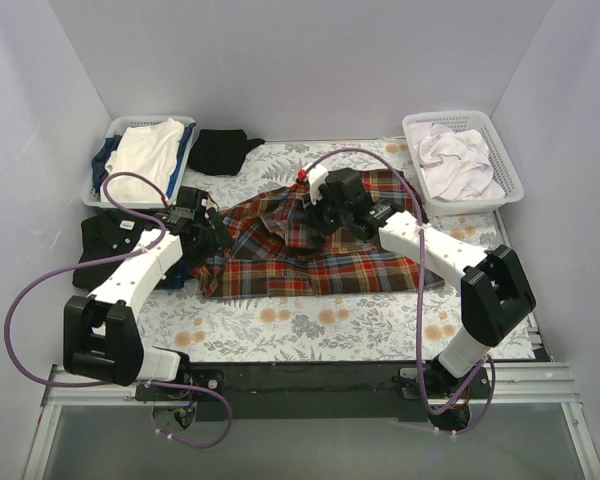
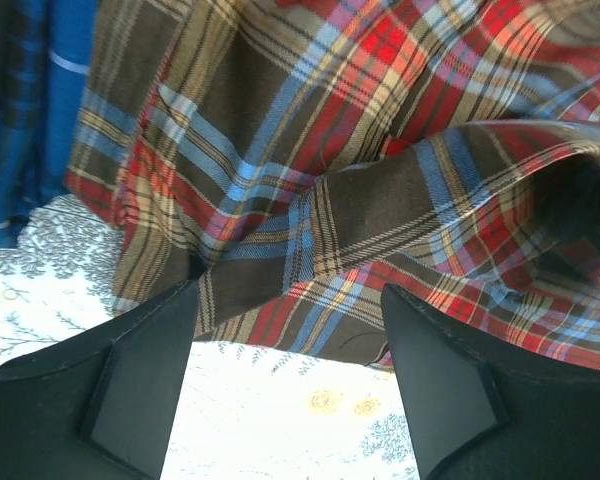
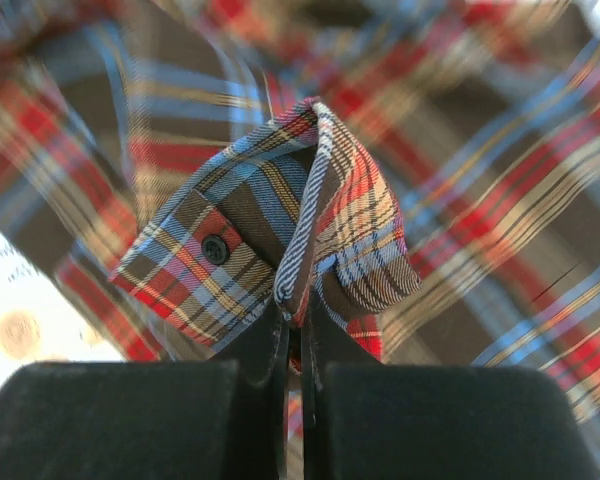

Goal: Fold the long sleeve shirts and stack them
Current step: Fold the shirt

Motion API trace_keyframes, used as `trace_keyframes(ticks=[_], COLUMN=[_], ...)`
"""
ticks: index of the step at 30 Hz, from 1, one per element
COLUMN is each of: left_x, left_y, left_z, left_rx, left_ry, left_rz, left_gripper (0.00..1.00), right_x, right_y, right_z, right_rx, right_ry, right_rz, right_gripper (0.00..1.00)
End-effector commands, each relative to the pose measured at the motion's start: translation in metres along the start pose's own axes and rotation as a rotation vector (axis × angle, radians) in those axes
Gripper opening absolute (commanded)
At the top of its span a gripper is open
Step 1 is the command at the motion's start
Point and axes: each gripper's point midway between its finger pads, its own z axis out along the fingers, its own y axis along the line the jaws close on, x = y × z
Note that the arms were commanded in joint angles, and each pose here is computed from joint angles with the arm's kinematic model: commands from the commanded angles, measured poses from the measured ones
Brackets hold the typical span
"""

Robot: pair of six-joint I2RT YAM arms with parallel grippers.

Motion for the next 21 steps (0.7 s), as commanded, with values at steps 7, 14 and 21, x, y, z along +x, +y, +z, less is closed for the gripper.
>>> trace_keyframes(ticks=[7,14,21], left_x=[0.022,0.031,0.001], left_y=[-0.012,0.029,0.029], left_z=[0.003,0.042,0.061], left_rx=[0.157,-0.084,-0.168], left_ry=[0.056,0.096,0.006], left_rz=[0.061,0.082,0.015], left_gripper=[0.73,0.67,0.54], right_x=[-0.038,-0.061,-0.05], right_y=[0.0,-0.009,-0.01], right_z=[-0.016,-0.022,-0.037], right_rx=[0.0,0.049,0.066], right_ry=[-0.137,-0.167,-0.159], right_rz=[0.008,0.009,0.003], right_gripper=[0.01,0.01,0.01])
